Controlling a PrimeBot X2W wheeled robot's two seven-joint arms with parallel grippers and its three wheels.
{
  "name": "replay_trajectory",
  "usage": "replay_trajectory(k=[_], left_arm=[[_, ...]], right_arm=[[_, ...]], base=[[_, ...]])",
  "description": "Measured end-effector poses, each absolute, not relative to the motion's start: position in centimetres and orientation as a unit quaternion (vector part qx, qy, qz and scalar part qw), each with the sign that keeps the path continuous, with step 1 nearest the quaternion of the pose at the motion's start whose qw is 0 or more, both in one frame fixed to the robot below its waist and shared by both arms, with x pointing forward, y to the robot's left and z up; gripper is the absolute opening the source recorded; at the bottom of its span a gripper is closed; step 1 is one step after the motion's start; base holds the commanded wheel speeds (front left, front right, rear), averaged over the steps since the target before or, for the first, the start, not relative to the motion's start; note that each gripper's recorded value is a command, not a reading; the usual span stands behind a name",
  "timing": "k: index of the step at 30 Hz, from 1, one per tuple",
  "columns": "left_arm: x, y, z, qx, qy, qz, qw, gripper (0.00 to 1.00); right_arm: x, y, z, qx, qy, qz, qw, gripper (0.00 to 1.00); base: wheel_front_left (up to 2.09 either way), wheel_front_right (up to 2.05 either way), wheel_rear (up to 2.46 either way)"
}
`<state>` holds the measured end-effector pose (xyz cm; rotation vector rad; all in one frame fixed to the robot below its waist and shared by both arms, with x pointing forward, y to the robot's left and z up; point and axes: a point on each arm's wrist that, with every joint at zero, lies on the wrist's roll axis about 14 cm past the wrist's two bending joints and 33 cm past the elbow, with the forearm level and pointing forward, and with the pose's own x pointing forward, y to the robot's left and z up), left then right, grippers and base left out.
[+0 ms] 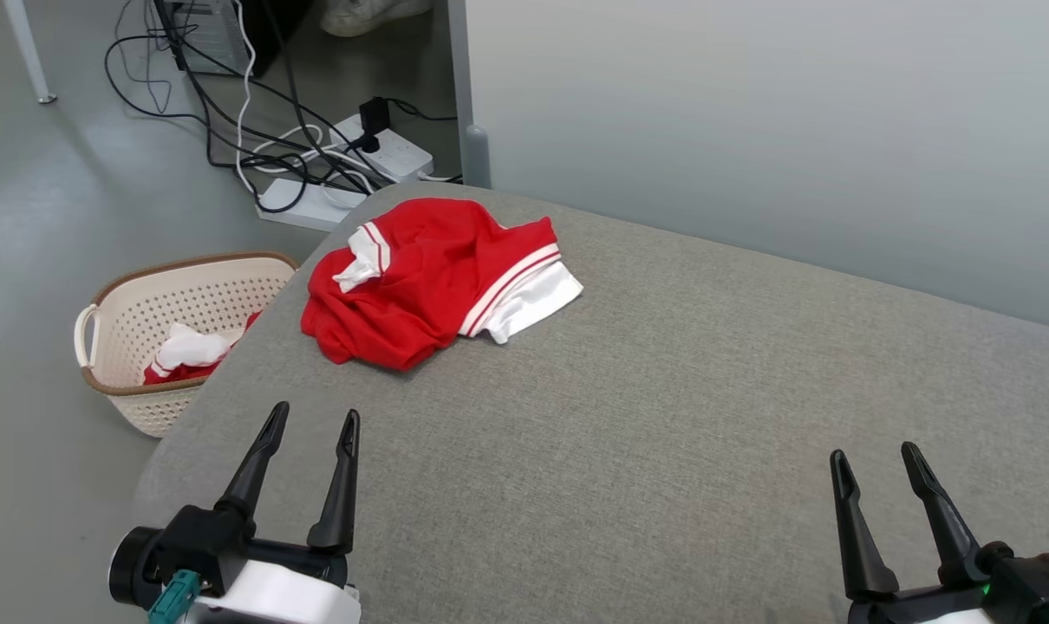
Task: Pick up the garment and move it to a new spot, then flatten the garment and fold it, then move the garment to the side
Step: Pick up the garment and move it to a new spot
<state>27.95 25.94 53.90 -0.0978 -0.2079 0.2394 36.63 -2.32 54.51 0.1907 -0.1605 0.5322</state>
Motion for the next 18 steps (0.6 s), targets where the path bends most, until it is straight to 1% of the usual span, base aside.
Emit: replay_trajectory(k=[8,18], left_arm=[[26.6,27.5,53.8,-0.047,-0.103,0.154,0.982,1.0],[26.8,28.0,53.1,-0.054,-0.088,0.173,0.979,1.0]], right_arm=[[36.9,-0.2,54.0,0.097,-0.069,0.291,0.949,1.0],[37.5,0.2,52.6,0.098,-0.05,0.295,0.949,1.0]], base=[[0.0,0.0,0.0],[0.0,0.0,0.0]])
